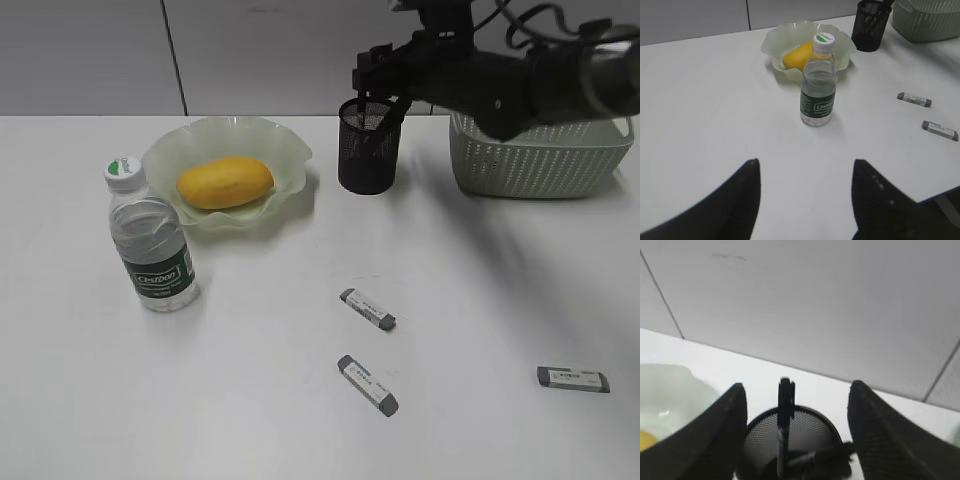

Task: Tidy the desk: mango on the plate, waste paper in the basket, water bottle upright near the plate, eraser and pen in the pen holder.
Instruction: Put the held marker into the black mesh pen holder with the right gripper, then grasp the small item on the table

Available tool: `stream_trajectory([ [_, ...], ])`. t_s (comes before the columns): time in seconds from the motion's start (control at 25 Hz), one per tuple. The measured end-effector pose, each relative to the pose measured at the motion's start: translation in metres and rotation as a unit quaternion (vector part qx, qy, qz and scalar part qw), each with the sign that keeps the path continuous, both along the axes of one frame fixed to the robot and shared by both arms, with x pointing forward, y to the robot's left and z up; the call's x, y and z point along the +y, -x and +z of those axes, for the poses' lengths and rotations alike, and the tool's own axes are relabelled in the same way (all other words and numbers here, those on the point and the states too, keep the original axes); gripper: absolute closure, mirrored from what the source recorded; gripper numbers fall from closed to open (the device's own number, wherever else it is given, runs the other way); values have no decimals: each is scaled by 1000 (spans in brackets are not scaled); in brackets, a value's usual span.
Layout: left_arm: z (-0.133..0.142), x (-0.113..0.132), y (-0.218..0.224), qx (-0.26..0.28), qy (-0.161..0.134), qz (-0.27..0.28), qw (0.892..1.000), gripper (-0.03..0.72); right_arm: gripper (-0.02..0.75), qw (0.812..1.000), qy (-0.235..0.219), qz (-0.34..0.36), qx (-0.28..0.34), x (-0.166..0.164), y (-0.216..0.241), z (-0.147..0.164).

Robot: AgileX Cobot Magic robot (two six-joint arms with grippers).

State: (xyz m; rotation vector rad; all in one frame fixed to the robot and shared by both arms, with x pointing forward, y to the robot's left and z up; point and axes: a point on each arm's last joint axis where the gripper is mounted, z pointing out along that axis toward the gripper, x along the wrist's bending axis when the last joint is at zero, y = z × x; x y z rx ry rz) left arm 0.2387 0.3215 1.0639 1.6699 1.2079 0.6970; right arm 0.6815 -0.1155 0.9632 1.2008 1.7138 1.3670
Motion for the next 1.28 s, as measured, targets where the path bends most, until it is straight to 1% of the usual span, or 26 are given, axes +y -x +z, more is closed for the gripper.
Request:
stream_trajectory([
  [0.04,0,0,0,0,0,0,1000,255,232,1000,7,-1,10,-2,7,23],
  [0.08,0,0,0,0,0,0,1000,255,232,999,26,-2,40,-6,14,37],
  [0.12,0,0,0,0,0,0,1000,255,237,997,49,-3,64,-12,26,56],
  [0.2,0,0,0,0,0,0,1000,255,262,989,99,-4,108,-26,54,84],
  [0.24,0,0,0,0,0,0,1000,255,278,982,126,-8,144,-36,74,93],
  [0.32,0,0,0,0,0,0,1000,255,302,964,162,-16,209,-56,114,98],
  [0.36,0,0,0,0,0,0,1000,255,312,948,183,-20,259,-68,141,93],
  [0.4,0,0,0,0,0,0,1000,255,316,932,199,-27,302,-80,167,94],
  [0.52,0,0,0,0,0,0,1000,255,324,902,216,-40,372,-110,238,92],
  [0.56,0,0,0,0,0,0,1000,255,324,901,214,-44,376,-120,262,96],
  [0.64,0,0,0,0,0,0,1000,255,324,903,209,-49,373,-137,303,96],
  [0.72,0,-1,-1,3,-2,0,1000,262,325,922,188,-54,333,-154,342,100],
  [0.8,0,-3,-5,14,-9,0,1000,289,331,941,166,-56,290,-165,371,98],
  [0.84,1,-5,-8,22,-17,1,1000,306,337,954,149,-58,255,-172,387,99],
  [0.96,3,-15,-23,56,-45,2,997,355,353,975,115,-60,179,-184,416,97],
  [1.08,16,-34,-51,82,-68,-6,994,370,356,988,88,-59,115,-190,432,95],
  [1.2,33,-61,-89,96,-81,-17,992,371,356,991,78,-58,87,-193,439,94],
  [1.28,45,-85,-118,103,-78,-35,991,371,356,992,75,-58,80,-193,441,94],
])
